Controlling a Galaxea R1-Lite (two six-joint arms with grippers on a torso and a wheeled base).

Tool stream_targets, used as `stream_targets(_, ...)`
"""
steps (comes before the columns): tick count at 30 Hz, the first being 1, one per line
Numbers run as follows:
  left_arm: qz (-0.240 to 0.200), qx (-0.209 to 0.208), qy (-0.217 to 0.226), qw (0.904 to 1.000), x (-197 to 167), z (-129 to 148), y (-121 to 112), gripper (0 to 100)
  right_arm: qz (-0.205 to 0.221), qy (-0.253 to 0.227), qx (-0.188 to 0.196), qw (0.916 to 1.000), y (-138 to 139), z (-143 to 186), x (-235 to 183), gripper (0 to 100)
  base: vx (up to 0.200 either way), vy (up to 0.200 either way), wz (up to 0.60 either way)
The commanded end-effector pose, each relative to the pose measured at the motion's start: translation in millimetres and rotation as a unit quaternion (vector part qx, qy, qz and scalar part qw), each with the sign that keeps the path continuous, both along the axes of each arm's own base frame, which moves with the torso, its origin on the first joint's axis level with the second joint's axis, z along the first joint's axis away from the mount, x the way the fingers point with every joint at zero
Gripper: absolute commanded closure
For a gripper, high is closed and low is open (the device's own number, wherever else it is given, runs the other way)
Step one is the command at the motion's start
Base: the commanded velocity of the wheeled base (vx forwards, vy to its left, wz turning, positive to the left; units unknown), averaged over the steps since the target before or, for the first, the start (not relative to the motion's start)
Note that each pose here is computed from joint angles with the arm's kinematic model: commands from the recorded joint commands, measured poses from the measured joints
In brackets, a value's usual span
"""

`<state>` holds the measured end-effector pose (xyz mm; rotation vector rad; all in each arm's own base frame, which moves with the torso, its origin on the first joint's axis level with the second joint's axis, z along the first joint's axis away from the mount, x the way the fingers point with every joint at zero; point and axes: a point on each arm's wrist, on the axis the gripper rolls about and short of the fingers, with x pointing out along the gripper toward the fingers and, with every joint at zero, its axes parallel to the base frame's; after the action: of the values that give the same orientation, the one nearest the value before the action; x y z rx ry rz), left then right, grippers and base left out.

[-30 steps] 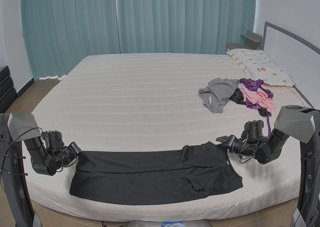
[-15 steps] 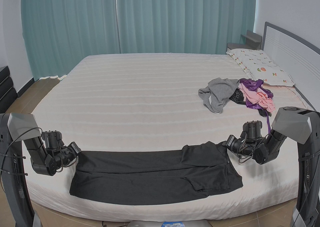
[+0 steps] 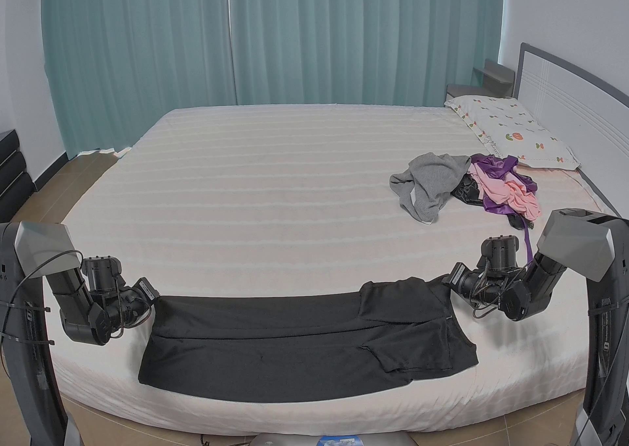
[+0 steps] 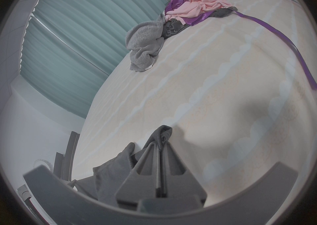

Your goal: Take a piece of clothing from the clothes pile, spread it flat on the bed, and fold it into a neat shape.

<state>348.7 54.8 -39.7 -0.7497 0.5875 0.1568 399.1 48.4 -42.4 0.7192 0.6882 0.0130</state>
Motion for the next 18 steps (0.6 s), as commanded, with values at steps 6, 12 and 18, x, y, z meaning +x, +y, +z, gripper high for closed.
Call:
stream_targets(6,-0.001,-0.001,-0.001,1.0,0,1,0,0,0.004,-0.003,-0.001,1.0,3,5,-3,0,0.0,0.0,0.0)
stream_targets(12,0.0,-0.005,-0.005,1.0,1,3,4,0,-0.001,-0.029,0.003,0.9996,-3,43,-17,0,0.0,0.0,0.0)
stream_targets(18,-0.037,-0.025,-0.014,0.9989,-11,21,2,0,-0.002,-0.032,0.003,0.9995,-5,66,-38,0,0.0,0.0,0.0)
